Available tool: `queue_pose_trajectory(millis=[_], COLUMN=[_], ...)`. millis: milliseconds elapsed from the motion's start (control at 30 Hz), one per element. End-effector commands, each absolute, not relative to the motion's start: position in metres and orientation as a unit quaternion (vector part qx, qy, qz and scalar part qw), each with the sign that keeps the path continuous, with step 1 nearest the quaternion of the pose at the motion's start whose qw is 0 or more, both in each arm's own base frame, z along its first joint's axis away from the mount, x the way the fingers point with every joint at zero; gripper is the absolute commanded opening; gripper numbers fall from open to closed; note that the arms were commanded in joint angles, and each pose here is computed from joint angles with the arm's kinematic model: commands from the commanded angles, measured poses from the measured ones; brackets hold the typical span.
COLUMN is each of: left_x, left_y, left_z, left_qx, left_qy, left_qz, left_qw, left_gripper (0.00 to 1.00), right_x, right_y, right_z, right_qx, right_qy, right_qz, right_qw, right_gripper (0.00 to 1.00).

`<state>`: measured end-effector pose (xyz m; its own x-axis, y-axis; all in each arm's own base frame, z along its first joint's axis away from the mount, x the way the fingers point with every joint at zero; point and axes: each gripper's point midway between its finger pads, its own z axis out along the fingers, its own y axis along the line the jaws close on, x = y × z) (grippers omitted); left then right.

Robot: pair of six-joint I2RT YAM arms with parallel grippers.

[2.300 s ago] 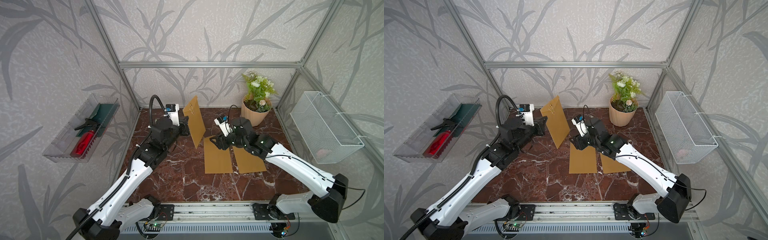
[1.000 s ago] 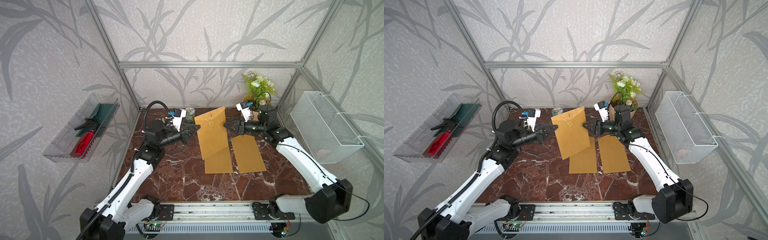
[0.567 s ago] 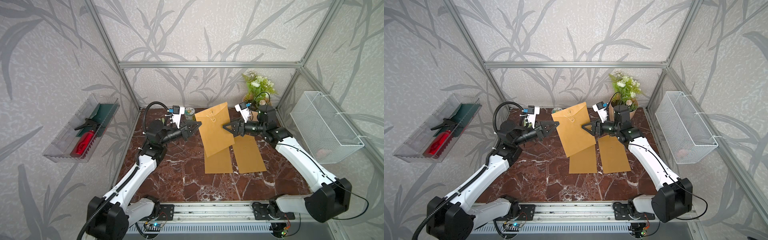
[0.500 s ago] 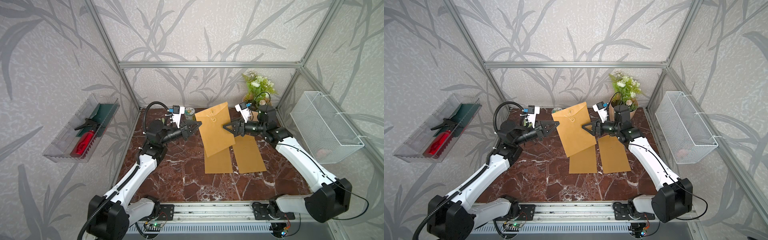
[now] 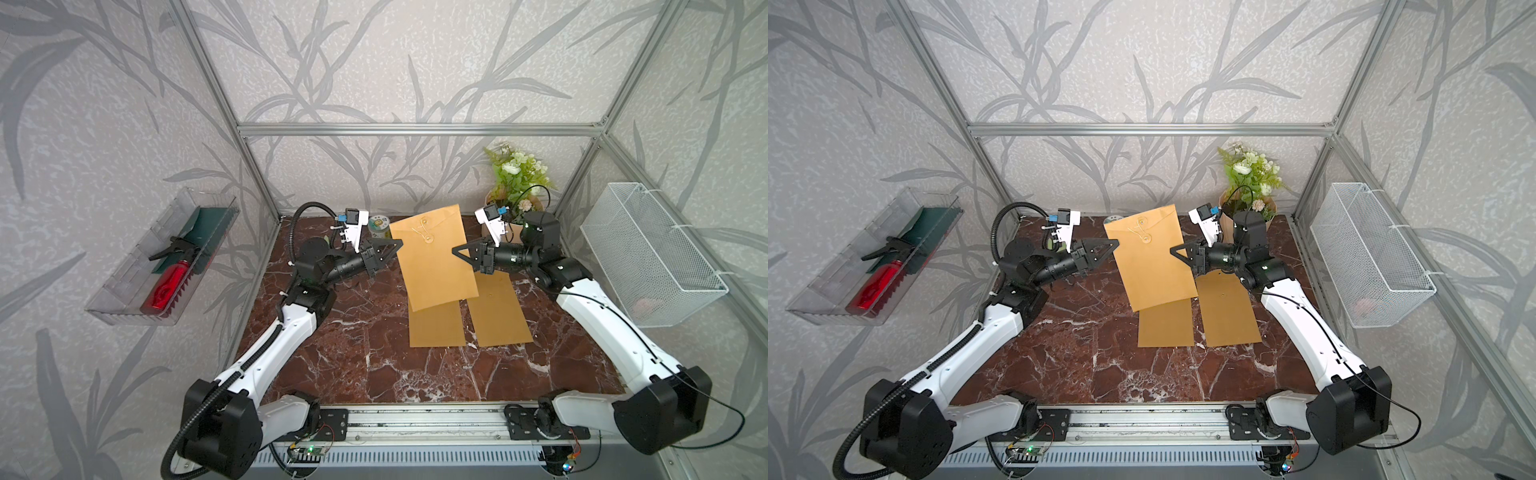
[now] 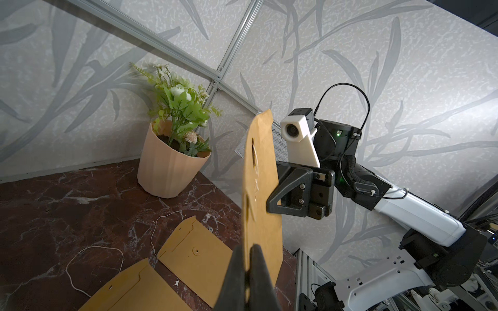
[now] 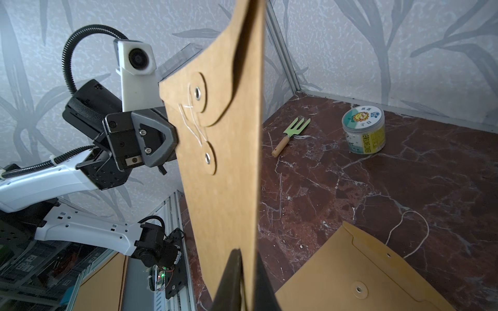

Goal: Open the file bag
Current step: Pick up the file bag from the center of the board.

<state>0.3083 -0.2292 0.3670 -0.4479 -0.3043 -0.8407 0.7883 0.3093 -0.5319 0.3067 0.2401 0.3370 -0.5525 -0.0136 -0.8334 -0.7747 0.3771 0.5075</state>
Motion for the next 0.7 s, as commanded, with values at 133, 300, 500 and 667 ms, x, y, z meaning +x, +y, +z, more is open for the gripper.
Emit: queue_pose_trajectory(millis=[133, 300, 500, 667], left_x=[0.306, 0.308, 0.309, 0.311], left_y=[-0.230, -0.230, -0.231, -0.234], left_z=[0.382, 0.389, 0.391, 0.390], left_qx=[0.191, 0.183, 0.179, 0.176], left_qy=[0.621, 0.611, 0.608, 0.606], left_qz=[-0.570, -0.582, -0.587, -0.593], left_qw=[0.503, 0.504, 0.504, 0.500], left_gripper=[0.06, 0.16, 0.21, 0.24], right_x=[0.298, 0.299, 0.300, 0.301], right_y=[0.241, 0.242, 0.243, 0.242], right_z=[0.356, 0.358, 0.361, 0.362], right_qx=[-0.270, -0.257, -0.250, -0.248], right_qy=[0.706, 0.699, 0.691, 0.689], right_qz=[0.509, 0.521, 0.532, 0.533], right_qw=[0.412, 0.417, 0.421, 0.424], right_gripper=[0.03, 0.00, 0.00, 0.00])
